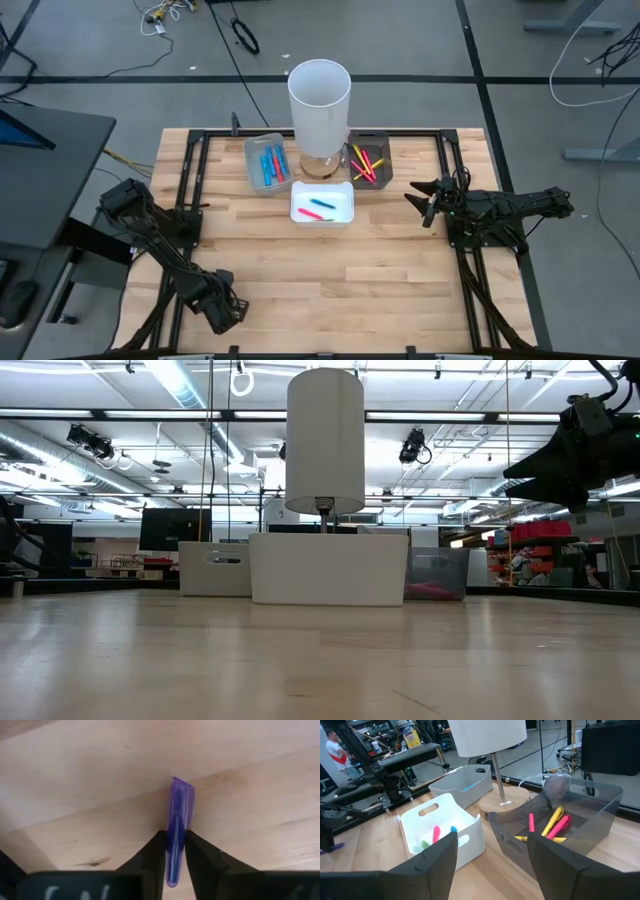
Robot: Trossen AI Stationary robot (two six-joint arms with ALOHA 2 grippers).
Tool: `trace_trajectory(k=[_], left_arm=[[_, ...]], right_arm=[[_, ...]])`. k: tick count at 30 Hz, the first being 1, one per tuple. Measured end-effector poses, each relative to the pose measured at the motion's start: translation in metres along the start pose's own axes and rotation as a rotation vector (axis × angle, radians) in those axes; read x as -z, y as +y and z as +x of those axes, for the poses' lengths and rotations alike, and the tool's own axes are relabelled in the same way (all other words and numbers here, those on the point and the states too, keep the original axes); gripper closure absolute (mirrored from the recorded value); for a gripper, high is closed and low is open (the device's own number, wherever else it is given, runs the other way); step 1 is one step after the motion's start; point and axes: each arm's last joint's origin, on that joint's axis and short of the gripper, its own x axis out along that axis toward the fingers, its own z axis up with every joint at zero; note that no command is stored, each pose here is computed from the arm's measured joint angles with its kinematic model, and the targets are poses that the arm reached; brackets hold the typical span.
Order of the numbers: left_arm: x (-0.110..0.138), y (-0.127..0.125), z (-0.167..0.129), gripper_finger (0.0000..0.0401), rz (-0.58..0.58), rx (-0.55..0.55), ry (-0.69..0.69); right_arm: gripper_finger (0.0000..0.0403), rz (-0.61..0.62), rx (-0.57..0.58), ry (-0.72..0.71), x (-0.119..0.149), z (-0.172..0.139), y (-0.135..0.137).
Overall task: Pick & Place Markers
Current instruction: Put the purple pen into the white bin
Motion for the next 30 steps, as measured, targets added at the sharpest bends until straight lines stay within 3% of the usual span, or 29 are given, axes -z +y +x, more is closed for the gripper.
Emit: trace_trajectory(k=[6,14,30], left_arm=[[-0.004,-0.002,-0.001,0.0357,0.009,-0.002,-0.007],[-0.014,-0.001,-0.009,0.0358,0.036,-0.052,-0.044],[-0.028,-0.016,-0.08,0.036,0.229,-0.042,-0.11]], right_arm=[[0.016,0.0,0.0,0.001,0.0,0.0,0.0],[0.016,0.0,0.0,0.0,0.0,0.0,0.0],[0.016,0.0,0.0,0.0,0.0,0.0,0.0]])
